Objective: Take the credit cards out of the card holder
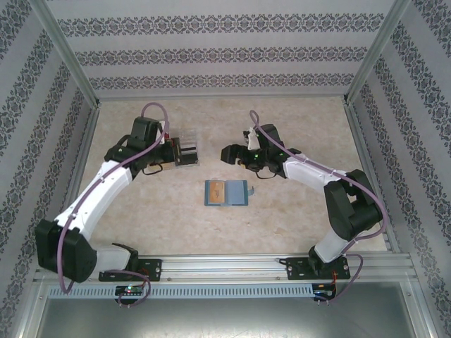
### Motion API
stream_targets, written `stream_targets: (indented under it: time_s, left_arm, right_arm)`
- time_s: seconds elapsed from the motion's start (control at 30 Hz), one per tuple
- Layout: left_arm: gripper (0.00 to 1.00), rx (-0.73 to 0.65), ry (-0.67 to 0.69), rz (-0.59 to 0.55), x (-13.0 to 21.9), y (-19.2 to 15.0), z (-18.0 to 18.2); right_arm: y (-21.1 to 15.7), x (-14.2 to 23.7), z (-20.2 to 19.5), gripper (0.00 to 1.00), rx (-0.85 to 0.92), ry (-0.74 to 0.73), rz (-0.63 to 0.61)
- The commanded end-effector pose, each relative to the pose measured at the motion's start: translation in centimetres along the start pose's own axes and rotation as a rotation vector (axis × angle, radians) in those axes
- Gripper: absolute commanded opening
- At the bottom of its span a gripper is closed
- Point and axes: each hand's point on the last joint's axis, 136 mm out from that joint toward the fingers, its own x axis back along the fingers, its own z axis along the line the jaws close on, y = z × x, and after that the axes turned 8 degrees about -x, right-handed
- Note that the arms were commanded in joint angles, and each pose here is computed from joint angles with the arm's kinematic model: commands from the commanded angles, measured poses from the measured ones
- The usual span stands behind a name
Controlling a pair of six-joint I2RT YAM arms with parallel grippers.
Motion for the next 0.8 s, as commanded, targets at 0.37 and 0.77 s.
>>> stream_targets:
  time_s: [0.37,0.77]
  left_arm:
    - [0.00,-0.685,0.078,0.294,-4.6,-1.0,2.3]
    - [0.00,-1.131,-0.019,0.494,-8.3,-2.9,0.6]
  right_arm:
    - [0.3,2.0,-3.8,0.98,0.107,-0.105,-0.057]
    - [0.4,2.8,-4.0,0.98,0.087,-0.082,-0.065]
